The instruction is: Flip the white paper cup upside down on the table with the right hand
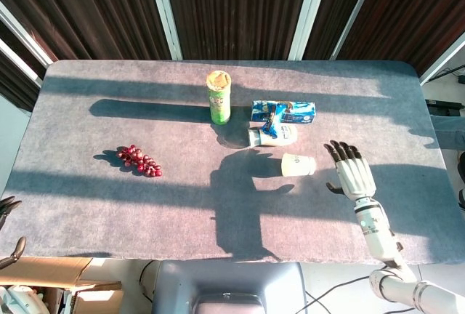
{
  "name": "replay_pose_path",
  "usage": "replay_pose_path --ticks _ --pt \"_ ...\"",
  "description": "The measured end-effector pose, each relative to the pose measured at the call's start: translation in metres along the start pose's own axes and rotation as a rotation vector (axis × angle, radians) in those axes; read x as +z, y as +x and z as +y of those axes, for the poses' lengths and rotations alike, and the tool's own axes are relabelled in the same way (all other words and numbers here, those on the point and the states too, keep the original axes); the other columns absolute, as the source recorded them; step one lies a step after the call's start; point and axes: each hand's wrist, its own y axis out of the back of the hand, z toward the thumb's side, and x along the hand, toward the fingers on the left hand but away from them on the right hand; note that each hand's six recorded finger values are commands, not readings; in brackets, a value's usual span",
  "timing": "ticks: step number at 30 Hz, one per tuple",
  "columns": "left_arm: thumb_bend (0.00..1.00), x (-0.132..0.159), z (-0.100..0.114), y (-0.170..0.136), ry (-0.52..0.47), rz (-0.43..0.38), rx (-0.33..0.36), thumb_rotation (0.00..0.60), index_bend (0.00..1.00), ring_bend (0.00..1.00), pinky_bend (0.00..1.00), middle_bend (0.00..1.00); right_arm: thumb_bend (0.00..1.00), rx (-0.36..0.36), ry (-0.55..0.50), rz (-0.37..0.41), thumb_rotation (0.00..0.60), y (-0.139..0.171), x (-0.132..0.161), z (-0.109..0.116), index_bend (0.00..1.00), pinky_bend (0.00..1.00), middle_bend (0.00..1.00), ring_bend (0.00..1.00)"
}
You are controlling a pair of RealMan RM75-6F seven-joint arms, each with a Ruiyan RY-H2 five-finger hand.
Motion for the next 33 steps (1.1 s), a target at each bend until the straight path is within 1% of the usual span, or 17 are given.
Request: replay_pose_path --ticks 3,5,12,20,27,30,33 --pt "0.43 0.001 -0.001 0.0 0.003 -0.001 -0.001 0.6 0.17 0.02 0.21 0.1 0.33 0.026 -0.02 0.012 0.6 -0.014 0.008 -0.004 0.37 0.34 0.29 0.25" --pt "0.43 0.0 0.0 0.0 0.005 0.002 -0.001 0.6 0.17 0.02 0.21 0.1 0.33 0.027 -0.025 0.017 0.6 -0.023 0.013 -0.005 0.4 0.36 0.31 0.28" --pt "0.43 -0.005 0.001 -0.001 0.005 0.018 0.003 0.6 0.17 0.02 0.21 0.1 0.33 0.018 -0.031 0.01 0.6 -0.045 0.027 -0.01 0.46 0.42 0.35 0.34" --pt "0.43 -0.007 0.0 -0.001 0.002 0.023 0.0 0.6 0.17 0.02 0.21 0.1 0.33 0.014 -0.026 -0.008 0.6 -0.055 0.034 -0.018 0.53 0.48 0.41 0.4" --pt "0.43 -0.009 0.001 -0.003 0.002 0.03 0.002 0.6 0.17 0.02 0.21 0.1 0.33 0.011 -0.022 -0.005 0.6 -0.06 0.04 -0.026 0.6 0.56 0.46 0.48" --pt "0.43 -0.01 0.001 -0.003 0.001 0.034 0.003 0.6 0.17 0.02 0.21 0.1 0.38 0.006 -0.017 -0.001 0.6 -0.061 0.041 -0.029 0.63 0.59 0.49 0.5" --pt "0.43 -0.012 0.002 -0.004 -0.001 0.037 0.004 0.6 0.17 0.02 0.21 0.1 0.49 -0.01 0.01 0.008 0.6 -0.061 0.041 -0.03 0.67 0.62 0.52 0.54"
